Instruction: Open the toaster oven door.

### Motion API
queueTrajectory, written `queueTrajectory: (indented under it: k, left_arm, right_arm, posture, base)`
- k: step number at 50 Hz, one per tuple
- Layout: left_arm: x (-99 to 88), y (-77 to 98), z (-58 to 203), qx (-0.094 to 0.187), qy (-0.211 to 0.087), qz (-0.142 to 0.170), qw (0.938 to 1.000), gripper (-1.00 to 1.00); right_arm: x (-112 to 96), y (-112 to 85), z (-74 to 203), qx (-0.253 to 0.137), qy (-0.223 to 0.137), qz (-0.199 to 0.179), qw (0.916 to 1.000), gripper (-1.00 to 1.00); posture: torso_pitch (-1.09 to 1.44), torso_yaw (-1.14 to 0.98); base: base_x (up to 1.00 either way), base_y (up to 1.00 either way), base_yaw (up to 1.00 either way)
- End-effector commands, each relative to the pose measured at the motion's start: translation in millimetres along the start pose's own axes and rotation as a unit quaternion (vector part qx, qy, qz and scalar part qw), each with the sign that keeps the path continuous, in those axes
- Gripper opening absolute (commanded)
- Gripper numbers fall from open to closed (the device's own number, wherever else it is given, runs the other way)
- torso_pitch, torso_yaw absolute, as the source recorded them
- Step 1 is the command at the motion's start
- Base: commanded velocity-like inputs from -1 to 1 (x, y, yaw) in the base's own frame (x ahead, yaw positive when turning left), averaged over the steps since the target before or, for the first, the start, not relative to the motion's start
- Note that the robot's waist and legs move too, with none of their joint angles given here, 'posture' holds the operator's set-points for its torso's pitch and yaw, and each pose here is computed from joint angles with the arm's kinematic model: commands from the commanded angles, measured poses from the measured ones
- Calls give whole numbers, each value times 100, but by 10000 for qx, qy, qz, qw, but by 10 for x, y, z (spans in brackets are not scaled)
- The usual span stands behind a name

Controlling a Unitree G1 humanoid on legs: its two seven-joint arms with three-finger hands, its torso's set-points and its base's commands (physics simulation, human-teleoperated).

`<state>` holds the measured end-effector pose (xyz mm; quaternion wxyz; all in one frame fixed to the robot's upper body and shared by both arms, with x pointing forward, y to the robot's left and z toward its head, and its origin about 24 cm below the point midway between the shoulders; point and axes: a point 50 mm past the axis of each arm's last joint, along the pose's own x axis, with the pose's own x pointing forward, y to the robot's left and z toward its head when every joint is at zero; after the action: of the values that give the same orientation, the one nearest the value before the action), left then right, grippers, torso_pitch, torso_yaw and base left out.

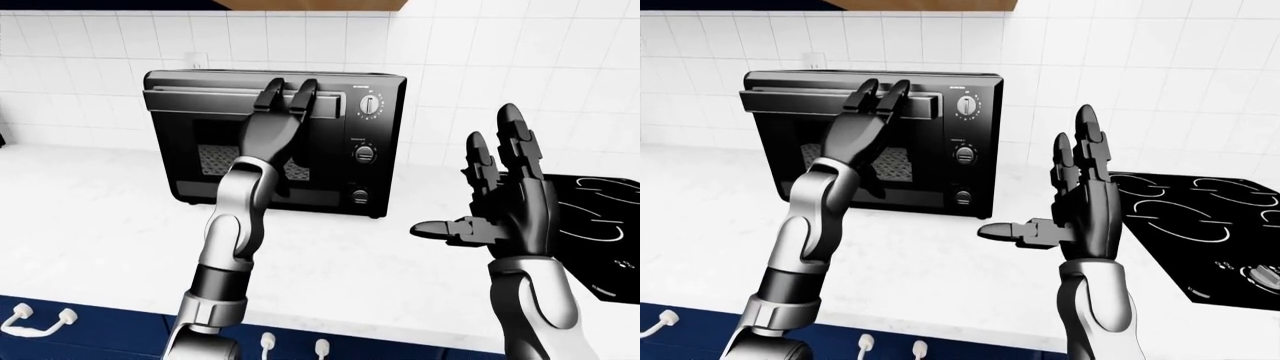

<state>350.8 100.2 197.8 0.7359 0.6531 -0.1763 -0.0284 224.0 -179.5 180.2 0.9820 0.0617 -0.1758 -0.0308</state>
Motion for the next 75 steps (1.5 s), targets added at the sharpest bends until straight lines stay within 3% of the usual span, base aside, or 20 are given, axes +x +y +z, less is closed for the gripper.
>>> queueTrajectory:
  k: [1, 5, 12, 15, 28, 38, 51, 56, 64, 75]
  left_arm:
    - [38, 137, 31, 39, -56, 211, 9998, 100]
    - [42, 126, 35, 33, -44, 160, 9999, 100]
    - [35, 86, 27, 4, -29, 126, 9999, 52]
    - [36, 94, 15, 1, -8, 129, 9999, 42]
    - [-51, 96, -139, -6, 346, 169, 9993, 22]
    - [-222, 95, -257, 100, 800, 92, 9967, 18]
    - [-421, 45, -236, 12, 856, 99, 9963, 16]
    - [-551, 23, -173, -154, 851, 180, 9961, 18]
    - [-648, -28, -147, -130, 866, 132, 9961, 19]
    - [-936, 50, -56, -69, 877, 176, 9960, 25]
  right_arm:
    - [16, 25, 108, 8, -328, 73, 9994, 100]
    - [17, 12, 94, 13, -329, 61, 9994, 100]
    - [19, 22, 69, 17, -319, 74, 9995, 100]
    - [16, 21, 77, 16, -320, 70, 9995, 100]
    - [19, 3, 83, 23, -328, 29, 9995, 100]
    - [15, -15, 107, 30, -352, -12, 9994, 100]
    - [6, -10, 109, 30, -350, -9, 9994, 100]
    - [6, -7, 99, 26, -344, -5, 9994, 100]
    - [6, -12, 86, 26, -344, -6, 9994, 100]
    - [7, -7, 72, 23, -337, -2, 9994, 100]
  posture:
    - [-57, 0]
    - [-57, 0]
    - [-57, 0]
    - [-57, 0]
    - [-57, 0]
    - [-57, 0]
    - [-57, 0]
    - [-57, 0]
    - [-57, 0]
    - [-57, 0]
  base:
    - [0, 0, 0]
    - [0, 0, 0]
    - [0, 0, 0]
    - [0, 0, 0]
    - [0, 0, 0]
    - [0, 0, 0]
    - [0, 0, 0]
    - [0, 0, 0]
    - [0, 0, 0]
    - [0, 0, 0]
